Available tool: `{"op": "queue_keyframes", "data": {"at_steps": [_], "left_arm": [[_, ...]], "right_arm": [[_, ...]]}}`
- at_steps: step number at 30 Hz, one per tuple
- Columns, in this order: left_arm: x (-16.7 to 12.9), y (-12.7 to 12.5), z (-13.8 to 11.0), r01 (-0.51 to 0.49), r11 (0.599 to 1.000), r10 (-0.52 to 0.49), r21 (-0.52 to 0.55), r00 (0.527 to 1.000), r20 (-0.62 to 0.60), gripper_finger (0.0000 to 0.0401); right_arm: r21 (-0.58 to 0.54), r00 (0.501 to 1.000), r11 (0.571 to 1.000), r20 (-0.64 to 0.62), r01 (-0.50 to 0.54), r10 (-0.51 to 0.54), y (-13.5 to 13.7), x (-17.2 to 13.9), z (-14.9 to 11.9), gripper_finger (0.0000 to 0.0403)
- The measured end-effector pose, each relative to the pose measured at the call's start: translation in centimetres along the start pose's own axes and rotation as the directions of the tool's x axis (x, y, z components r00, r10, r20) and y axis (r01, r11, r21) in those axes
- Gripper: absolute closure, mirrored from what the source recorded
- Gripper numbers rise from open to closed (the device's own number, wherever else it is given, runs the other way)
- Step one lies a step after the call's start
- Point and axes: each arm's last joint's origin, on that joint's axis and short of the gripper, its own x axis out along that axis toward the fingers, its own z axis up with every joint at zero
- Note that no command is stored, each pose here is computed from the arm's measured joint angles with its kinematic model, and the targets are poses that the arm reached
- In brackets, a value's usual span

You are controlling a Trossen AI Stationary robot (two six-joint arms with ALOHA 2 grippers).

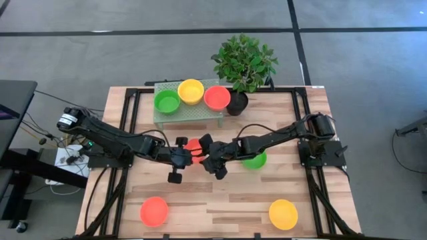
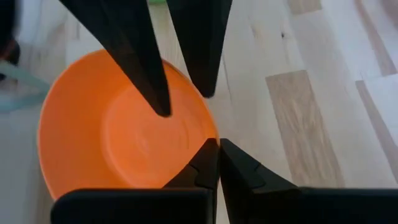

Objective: Pick & Place Mini bowls
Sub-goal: Stack the orange bowl on top of the orange bowl on the shelf

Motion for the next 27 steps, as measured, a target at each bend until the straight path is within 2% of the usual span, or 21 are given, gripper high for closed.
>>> {"op": "queue_keyframes", "data": {"at_steps": [6, 14, 16, 21, 25, 27], "left_arm": [[0.0, 0.1, 0.0, -0.023, 0.999, 0.023, 0.024, 1.000, -0.001, 0.0393], [-0.1, 0.2, 0.7, -0.049, 0.999, 0.049, 0.011, 0.997, 0.064, 0.0375], [-0.1, 0.2, 0.8, -0.058, 0.998, 0.057, 0.006, 0.995, 0.081, 0.0360], [-0.1, 0.2, 1.0, -0.098, 0.995, 0.098, 0.001, 0.991, 0.092, 0.0310], [-0.2, 0.2, 1.0, -0.169, 0.985, 0.170, -0.015, 0.981, 0.093, 0.0284], [-0.2, 0.1, 1.1, -0.175, 0.983, 0.179, -0.053, 0.979, 0.098, 0.0280]], "right_arm": [[-0.003, 1.000, 1.000, -0.017, -0.012, 0.012, 0.1, 0.0, -0.2, 0.0303], [0.081, 0.999, 0.997, -0.049, -0.020, 0.024, -0.1, 0.1, -0.8, 0.0395], [0.102, 0.998, 0.995, -0.052, -0.014, 0.019, -0.2, 0.1, -0.8, 0.0393], [0.249, 0.995, 0.968, -0.097, -0.011, 0.036, -0.1, 0.1, -1.3, 0.0397], [0.329, 0.976, 0.943, -0.215, 0.048, 0.026, 0.4, -0.1, -2.0, 0.0396], [0.331, 0.954, 0.937, -0.300, 0.111, -0.007, 1.0, -0.5, -2.1, 0.0396]]}}
